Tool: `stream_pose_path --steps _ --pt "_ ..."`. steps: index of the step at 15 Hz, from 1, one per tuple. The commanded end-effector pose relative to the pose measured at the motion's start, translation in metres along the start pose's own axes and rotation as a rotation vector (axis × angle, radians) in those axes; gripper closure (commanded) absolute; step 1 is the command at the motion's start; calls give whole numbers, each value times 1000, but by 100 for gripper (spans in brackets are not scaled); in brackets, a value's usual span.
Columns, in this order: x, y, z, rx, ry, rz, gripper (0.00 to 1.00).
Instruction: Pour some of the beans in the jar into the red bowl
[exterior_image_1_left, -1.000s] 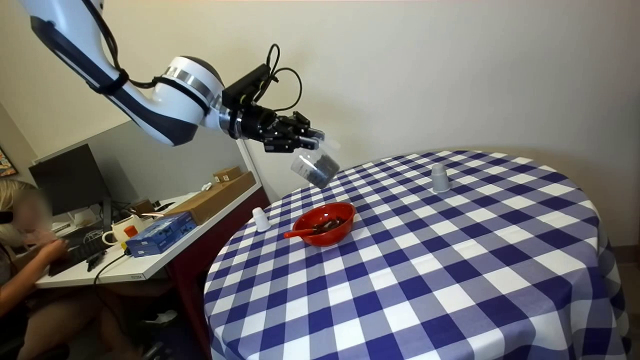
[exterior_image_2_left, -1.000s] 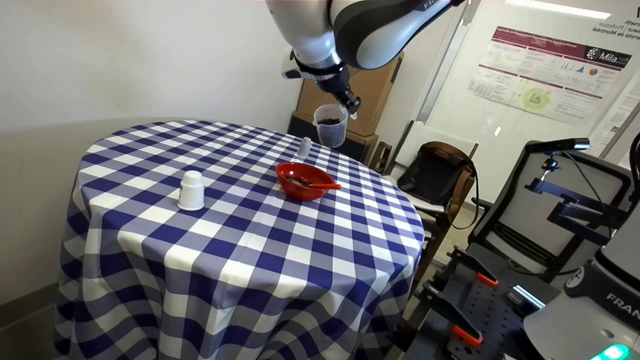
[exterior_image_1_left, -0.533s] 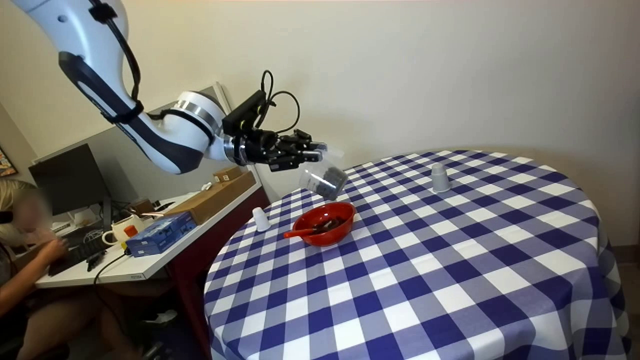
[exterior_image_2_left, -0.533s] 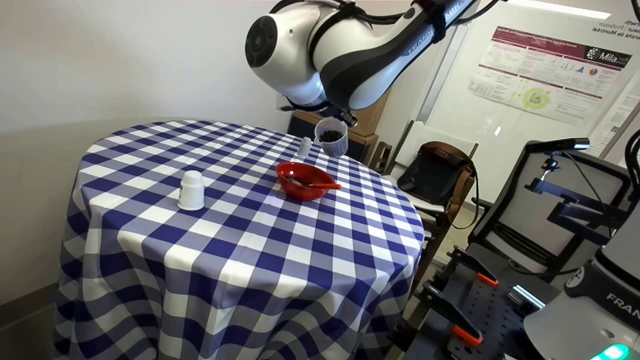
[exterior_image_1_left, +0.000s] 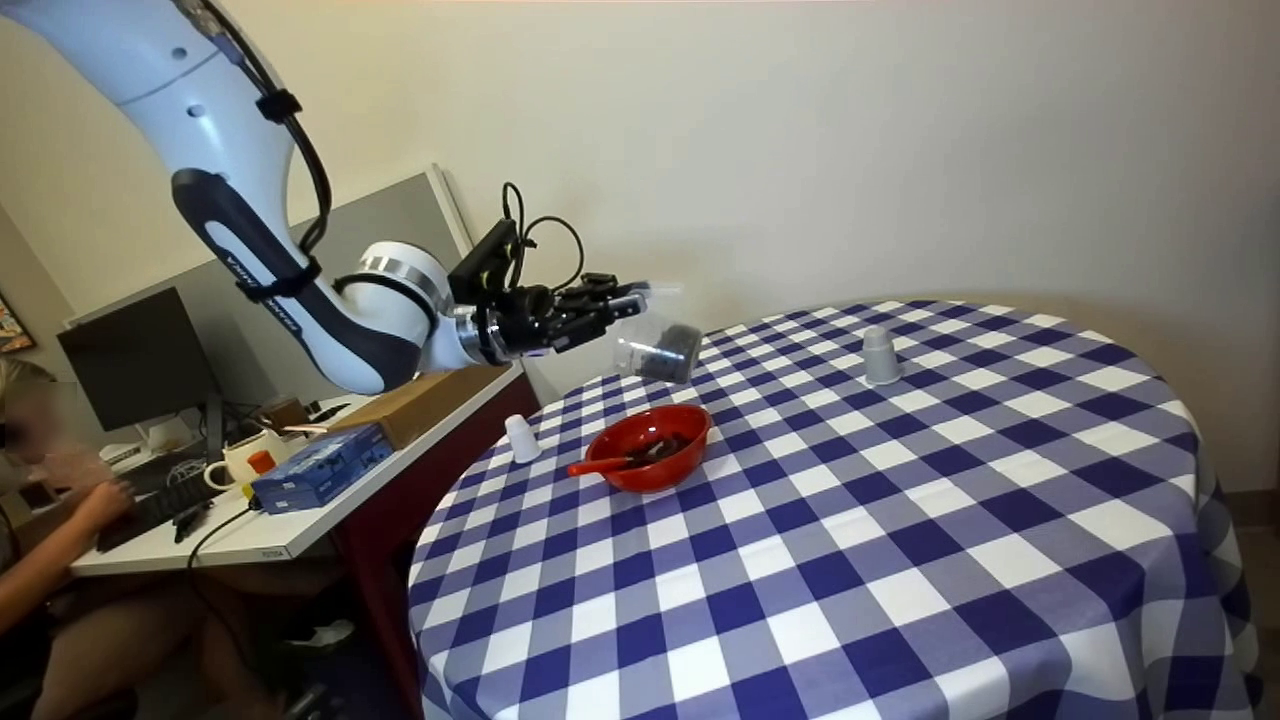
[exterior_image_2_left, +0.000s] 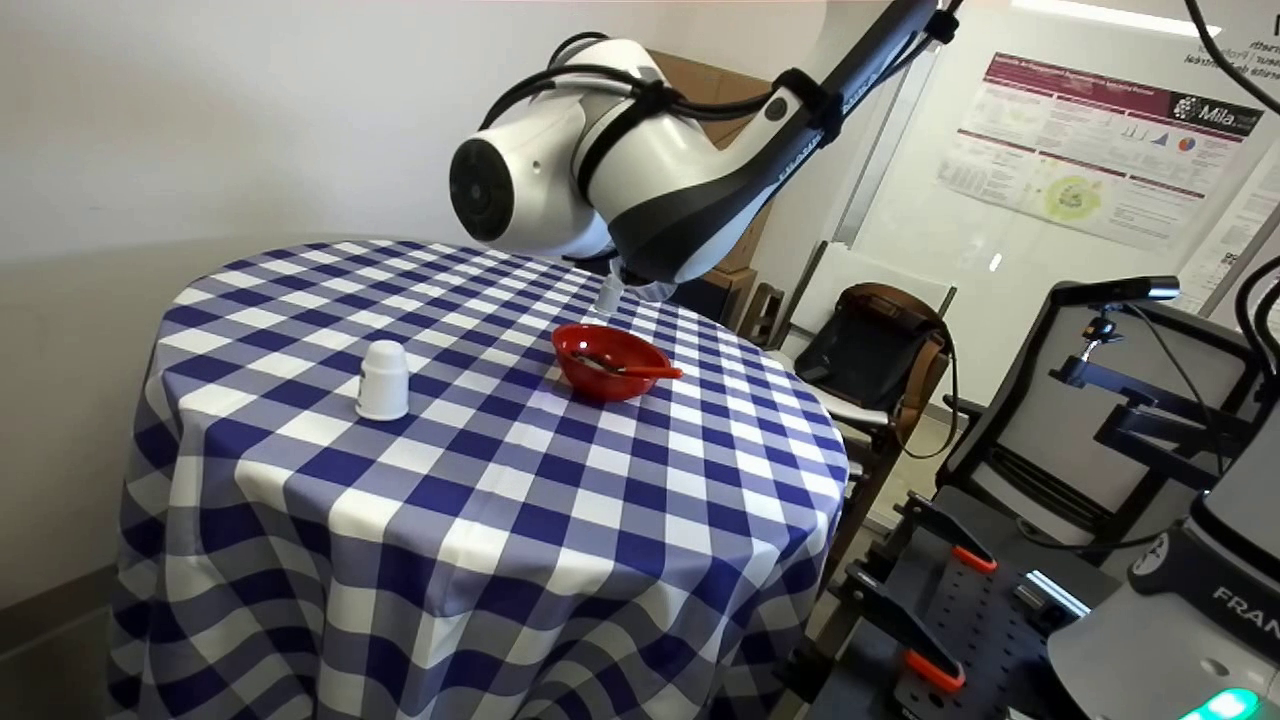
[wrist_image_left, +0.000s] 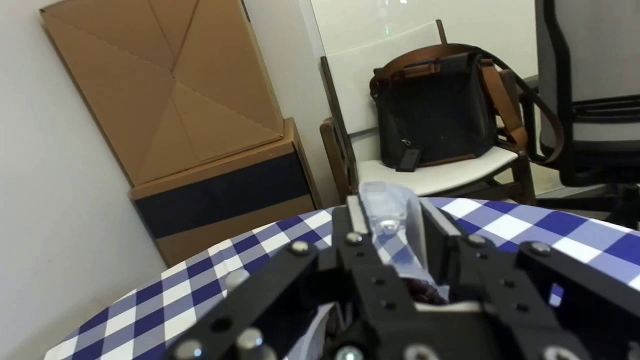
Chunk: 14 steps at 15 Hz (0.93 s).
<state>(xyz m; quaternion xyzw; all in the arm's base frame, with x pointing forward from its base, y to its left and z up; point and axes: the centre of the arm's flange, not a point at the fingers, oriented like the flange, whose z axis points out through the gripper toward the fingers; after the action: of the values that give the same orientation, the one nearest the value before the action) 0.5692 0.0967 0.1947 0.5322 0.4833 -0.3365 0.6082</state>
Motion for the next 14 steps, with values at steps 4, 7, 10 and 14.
stream_pose_path --steps 4,7,10,14 --pt "27 -3 -8 -171 -167 -14 88" --pt "35 -11 -10 -245 -215 -36 88" --pt "42 -17 -14 -307 -250 -48 88" --pt "45 -22 -16 -363 -289 -55 88"
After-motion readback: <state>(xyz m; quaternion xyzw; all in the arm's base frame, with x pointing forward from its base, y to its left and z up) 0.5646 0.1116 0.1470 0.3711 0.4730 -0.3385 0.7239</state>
